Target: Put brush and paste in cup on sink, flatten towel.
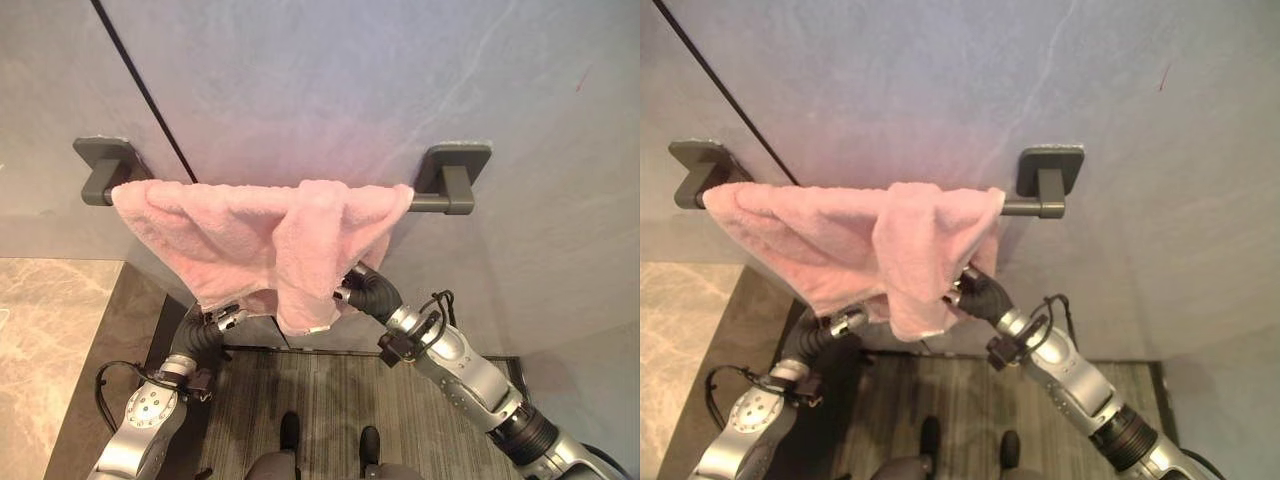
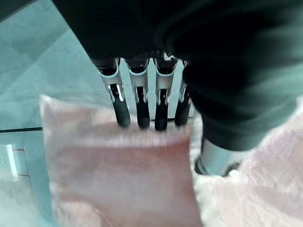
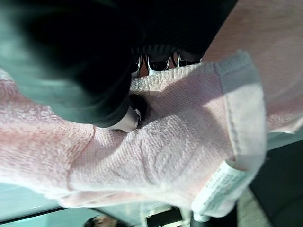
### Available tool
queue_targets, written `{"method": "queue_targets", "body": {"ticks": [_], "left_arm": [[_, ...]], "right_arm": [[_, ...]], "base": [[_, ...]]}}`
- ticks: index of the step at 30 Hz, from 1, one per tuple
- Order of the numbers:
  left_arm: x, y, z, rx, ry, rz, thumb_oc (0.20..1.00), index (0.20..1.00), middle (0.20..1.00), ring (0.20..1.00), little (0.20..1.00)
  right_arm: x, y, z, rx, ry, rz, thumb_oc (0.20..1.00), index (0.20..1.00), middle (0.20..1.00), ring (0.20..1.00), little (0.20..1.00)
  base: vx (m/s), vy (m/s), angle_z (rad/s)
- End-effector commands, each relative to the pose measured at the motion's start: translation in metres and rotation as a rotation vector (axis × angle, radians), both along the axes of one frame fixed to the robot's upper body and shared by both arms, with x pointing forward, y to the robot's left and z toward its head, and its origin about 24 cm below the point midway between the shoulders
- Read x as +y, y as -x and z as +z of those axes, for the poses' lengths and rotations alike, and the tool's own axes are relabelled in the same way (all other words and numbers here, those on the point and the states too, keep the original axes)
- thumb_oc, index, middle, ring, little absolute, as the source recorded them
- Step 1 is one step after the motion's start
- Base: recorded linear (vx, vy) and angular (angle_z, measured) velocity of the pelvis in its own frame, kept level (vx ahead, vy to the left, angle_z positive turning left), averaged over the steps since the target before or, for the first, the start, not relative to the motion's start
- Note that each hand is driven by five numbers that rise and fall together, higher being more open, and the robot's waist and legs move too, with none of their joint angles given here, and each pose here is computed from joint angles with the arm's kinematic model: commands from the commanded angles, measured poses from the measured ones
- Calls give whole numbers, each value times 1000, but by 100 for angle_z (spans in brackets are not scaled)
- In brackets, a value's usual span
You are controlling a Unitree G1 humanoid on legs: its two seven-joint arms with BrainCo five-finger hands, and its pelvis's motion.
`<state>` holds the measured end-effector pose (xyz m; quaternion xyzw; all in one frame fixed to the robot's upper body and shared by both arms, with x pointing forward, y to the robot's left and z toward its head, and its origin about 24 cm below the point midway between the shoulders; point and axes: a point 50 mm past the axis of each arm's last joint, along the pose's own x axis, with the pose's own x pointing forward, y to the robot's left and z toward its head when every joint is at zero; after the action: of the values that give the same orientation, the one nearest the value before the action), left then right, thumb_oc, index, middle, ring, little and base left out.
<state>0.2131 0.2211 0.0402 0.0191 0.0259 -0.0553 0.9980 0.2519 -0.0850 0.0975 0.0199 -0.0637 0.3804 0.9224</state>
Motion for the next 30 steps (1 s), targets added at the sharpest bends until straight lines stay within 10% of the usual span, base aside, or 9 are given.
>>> {"method": "queue_targets", "body": {"ticks": [1,4,5,30], "left_arm": [[4,-6,9,-49,-52,-28,200,200,200,200,200],[5,-6,8,-41,-66,-35,570,570,570,570,570],[5,-5,7,-38,-70,-35,1000,1000,1000,1000,1000],[-7,-10,-1,-5,-29,-80,1000,1000,1000,1000,1000]], "right_arm": [[11,5,2,-21,-24,30,200,200,200,200,200],[11,6,-5,-2,-1,28,200,200,200,200,200],[10,6,-7,3,7,25,200,200,200,200,200],[5,6,-11,11,20,9,200,200,200,200,200]], "base": [[0,0,0],[0,0,0],[0,0,0],[0,0,0]]}}
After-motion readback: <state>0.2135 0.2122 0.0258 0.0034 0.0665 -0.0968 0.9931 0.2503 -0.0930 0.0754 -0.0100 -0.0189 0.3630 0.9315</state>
